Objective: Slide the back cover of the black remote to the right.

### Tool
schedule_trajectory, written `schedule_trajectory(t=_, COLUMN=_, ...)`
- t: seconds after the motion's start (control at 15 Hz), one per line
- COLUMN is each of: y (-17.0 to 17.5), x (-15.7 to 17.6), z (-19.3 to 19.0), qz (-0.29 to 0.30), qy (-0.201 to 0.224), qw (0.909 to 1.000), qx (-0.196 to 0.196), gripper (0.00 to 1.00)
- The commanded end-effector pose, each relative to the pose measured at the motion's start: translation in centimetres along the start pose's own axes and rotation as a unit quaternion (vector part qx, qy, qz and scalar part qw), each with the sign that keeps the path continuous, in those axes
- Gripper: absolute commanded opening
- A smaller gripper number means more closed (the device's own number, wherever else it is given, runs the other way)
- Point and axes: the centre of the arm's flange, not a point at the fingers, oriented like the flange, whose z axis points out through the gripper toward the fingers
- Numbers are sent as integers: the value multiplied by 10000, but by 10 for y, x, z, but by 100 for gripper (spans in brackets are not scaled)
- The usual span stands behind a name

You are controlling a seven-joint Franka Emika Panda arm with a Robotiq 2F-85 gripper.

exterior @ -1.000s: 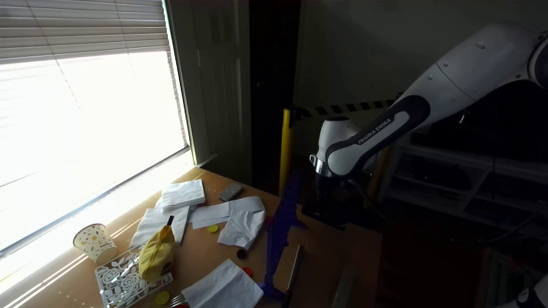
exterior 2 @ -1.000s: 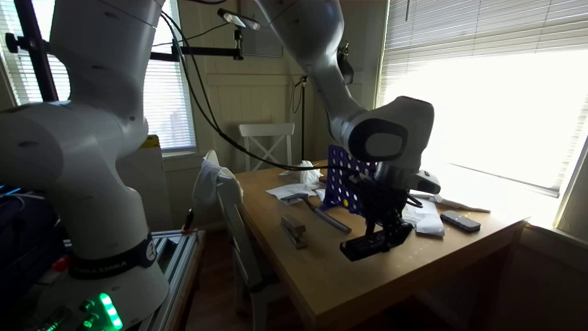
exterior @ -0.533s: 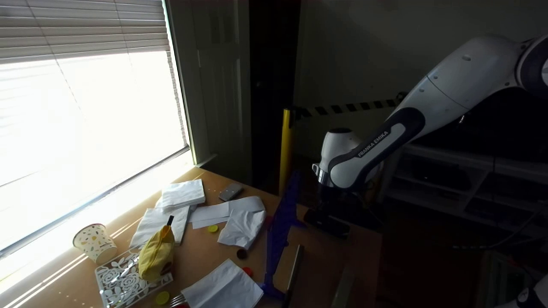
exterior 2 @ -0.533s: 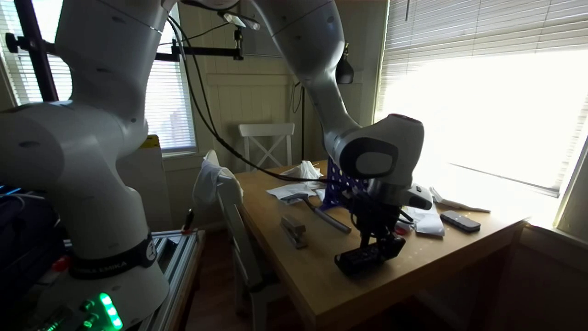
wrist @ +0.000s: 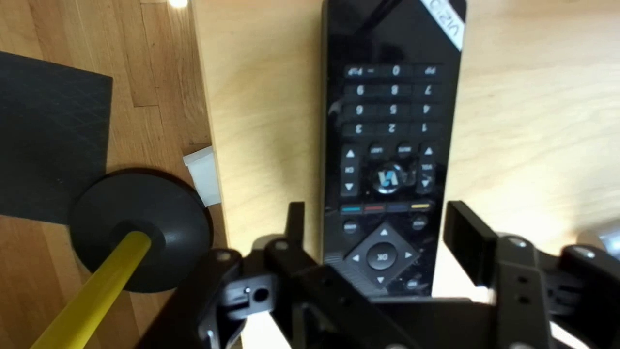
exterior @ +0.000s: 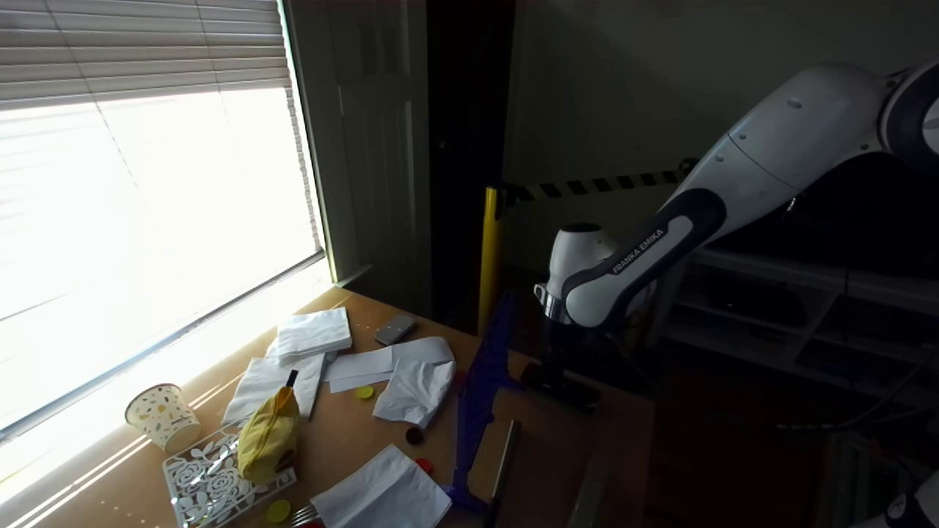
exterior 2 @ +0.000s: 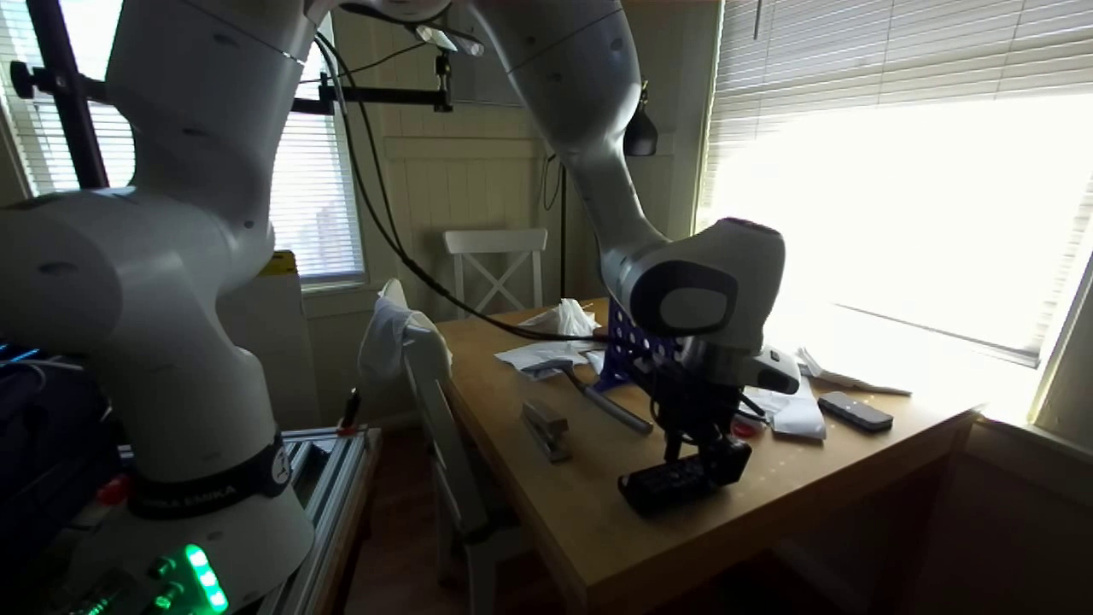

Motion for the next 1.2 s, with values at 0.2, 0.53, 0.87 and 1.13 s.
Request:
schedule_trajectory(t=0.2, y=-6, x=-9, z=-42, qz=-92, qy=12, qw=9999, qx=-121, gripper=100)
schedule_trajectory(t=0.53, y=-16, x=-40, z=-114, qz=-167, qy=-705, qw=9973, qx=81, gripper=100)
schedule_trajectory(t=0.87, y=-16, x=-68, z=-191, qz=106, qy=-500, qw=9977, qx=-446, gripper=100)
schedule_trajectory(t=1.13, y=-8, x=-59, z=-208, qz=166, qy=-404, qw=9978, qx=-507, gripper=100)
